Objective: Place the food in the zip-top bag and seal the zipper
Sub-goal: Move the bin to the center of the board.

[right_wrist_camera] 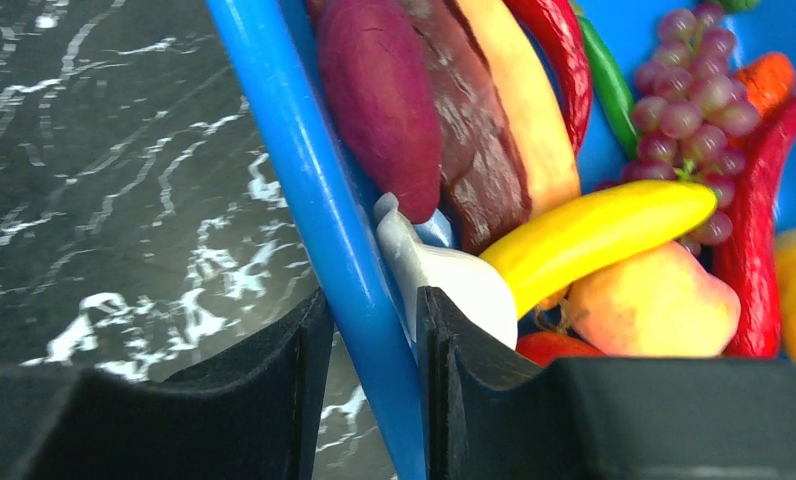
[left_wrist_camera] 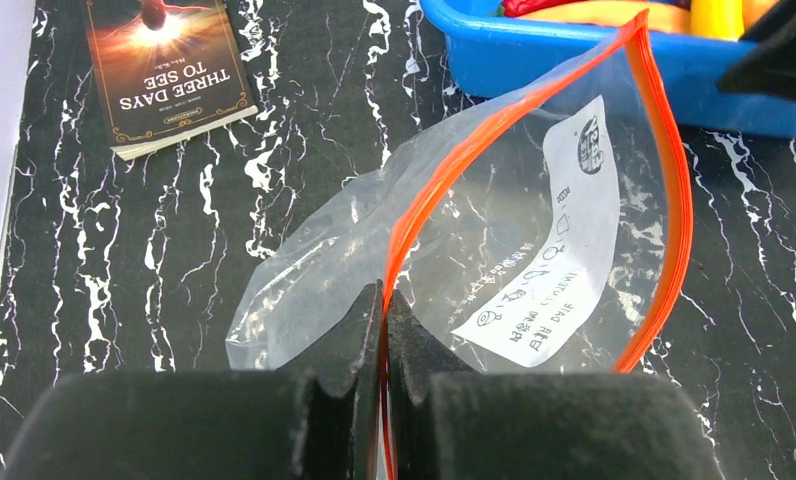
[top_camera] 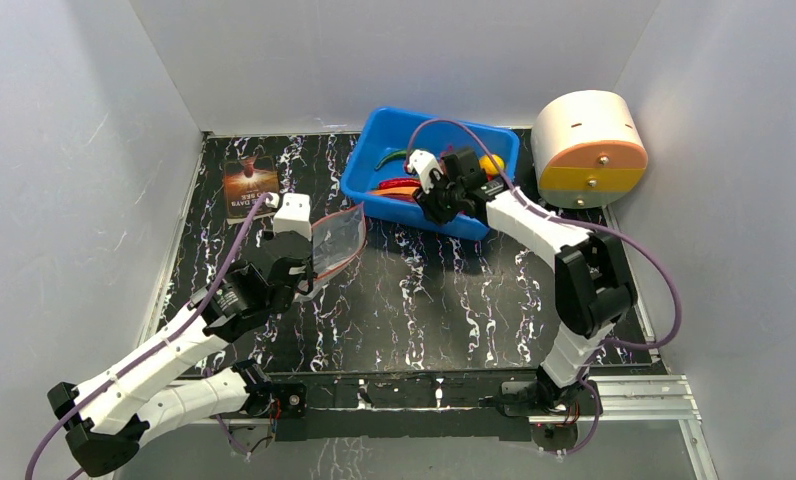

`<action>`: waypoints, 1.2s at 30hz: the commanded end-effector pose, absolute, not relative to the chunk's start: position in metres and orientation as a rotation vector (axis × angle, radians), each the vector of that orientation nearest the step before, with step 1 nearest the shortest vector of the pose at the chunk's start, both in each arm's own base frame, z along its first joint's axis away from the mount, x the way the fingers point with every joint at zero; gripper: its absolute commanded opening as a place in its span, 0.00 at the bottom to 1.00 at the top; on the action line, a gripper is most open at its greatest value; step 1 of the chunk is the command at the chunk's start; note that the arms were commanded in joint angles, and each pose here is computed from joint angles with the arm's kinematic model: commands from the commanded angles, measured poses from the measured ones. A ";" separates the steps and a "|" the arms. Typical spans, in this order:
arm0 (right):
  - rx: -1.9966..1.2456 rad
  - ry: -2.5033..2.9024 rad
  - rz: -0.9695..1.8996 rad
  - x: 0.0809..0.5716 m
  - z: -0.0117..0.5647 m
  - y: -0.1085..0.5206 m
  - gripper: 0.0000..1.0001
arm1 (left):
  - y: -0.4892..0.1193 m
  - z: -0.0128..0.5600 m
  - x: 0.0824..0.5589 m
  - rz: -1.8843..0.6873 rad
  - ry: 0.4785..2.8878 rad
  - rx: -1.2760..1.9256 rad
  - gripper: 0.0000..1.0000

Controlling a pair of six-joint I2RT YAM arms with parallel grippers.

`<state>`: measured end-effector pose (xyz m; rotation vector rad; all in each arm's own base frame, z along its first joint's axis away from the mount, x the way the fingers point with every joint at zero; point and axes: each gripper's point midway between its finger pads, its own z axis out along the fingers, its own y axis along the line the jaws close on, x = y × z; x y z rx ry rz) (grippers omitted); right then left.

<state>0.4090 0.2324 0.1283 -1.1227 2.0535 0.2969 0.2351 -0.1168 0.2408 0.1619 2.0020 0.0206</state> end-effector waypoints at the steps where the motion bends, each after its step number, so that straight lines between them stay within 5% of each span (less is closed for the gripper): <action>1: -0.937 2.104 0.443 0.377 0.142 0.252 0.20 | -0.110 0.256 0.241 0.049 1.950 0.122 0.00; 16: -0.268 2.312 0.373 0.347 0.137 0.245 0.18 | -0.101 0.245 0.243 0.118 1.972 0.051 0.00; 23: -0.312 2.237 0.455 0.343 0.169 0.259 0.29 | -0.126 0.237 0.242 -0.009 1.993 0.147 0.00; 31: -0.439 2.116 0.363 0.350 0.232 0.248 0.63 | -0.136 0.230 0.240 -0.052 2.006 0.193 0.00; 36: -0.479 2.075 0.203 0.360 0.245 0.221 0.69 | -0.143 0.227 0.239 -0.097 1.990 0.241 0.00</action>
